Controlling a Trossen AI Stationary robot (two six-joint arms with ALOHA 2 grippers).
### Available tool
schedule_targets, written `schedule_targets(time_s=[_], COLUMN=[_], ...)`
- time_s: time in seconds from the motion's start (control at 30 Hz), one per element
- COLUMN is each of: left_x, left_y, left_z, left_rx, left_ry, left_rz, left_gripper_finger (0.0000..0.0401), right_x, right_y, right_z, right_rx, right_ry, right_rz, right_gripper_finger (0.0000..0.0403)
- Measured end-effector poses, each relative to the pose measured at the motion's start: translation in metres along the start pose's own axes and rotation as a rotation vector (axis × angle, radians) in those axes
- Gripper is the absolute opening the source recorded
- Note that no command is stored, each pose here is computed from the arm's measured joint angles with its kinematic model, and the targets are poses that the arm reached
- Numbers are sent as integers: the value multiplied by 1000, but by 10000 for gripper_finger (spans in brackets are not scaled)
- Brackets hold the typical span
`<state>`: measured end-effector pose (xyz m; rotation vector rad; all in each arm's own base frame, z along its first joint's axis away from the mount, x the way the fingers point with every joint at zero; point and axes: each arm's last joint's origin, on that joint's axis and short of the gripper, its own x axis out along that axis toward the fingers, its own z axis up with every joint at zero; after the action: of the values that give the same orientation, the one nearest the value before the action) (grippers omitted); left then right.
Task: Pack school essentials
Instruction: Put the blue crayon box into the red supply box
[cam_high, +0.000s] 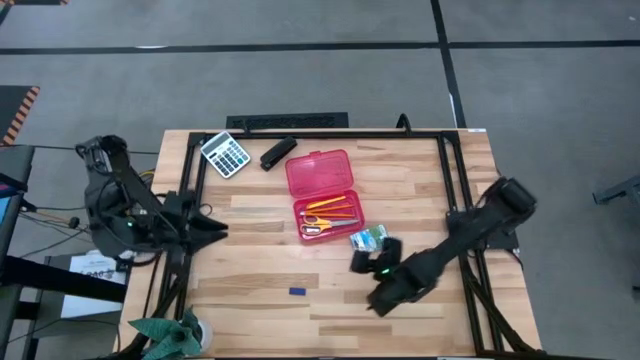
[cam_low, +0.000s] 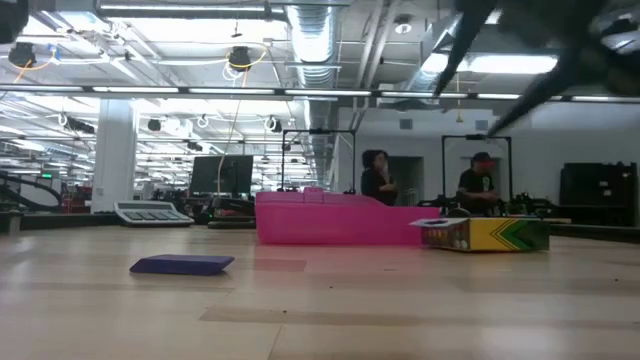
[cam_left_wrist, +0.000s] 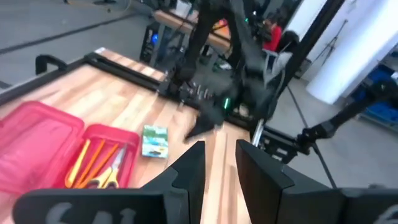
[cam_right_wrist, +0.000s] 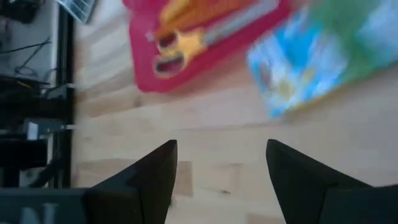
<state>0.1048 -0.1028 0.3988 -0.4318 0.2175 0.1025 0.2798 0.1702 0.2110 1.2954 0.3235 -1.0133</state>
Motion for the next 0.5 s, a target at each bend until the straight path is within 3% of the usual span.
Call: schedule_targets(time_s=[0.1, 0.23, 0.3, 0.4, 0.5], left_x=[12, 39, 59, 97, 136], left_y=[-1, -1, 2, 11, 31], left_z=[0, 0, -4, -14, -33], left_rx=[-11, -53, -89, -180, -323], left_ry=[13, -4, 15, 48, 62], left_rz=[23, 103, 81, -17, -60], left_gripper_finger=[83, 83, 83, 83, 83], right_x=[-33, -53, -55, -53, -41], right_y=[-1, -13, -15, -16, -26], right_z=[33, 76, 93, 110, 118], right_rx=[-83, -229, -291, -366, -394], right_ry=[-10, -64, -100, -101, -4], right_rz=[-54, -292, -371, -407, -365], right_gripper_finger=[254, 254, 254, 254, 254])
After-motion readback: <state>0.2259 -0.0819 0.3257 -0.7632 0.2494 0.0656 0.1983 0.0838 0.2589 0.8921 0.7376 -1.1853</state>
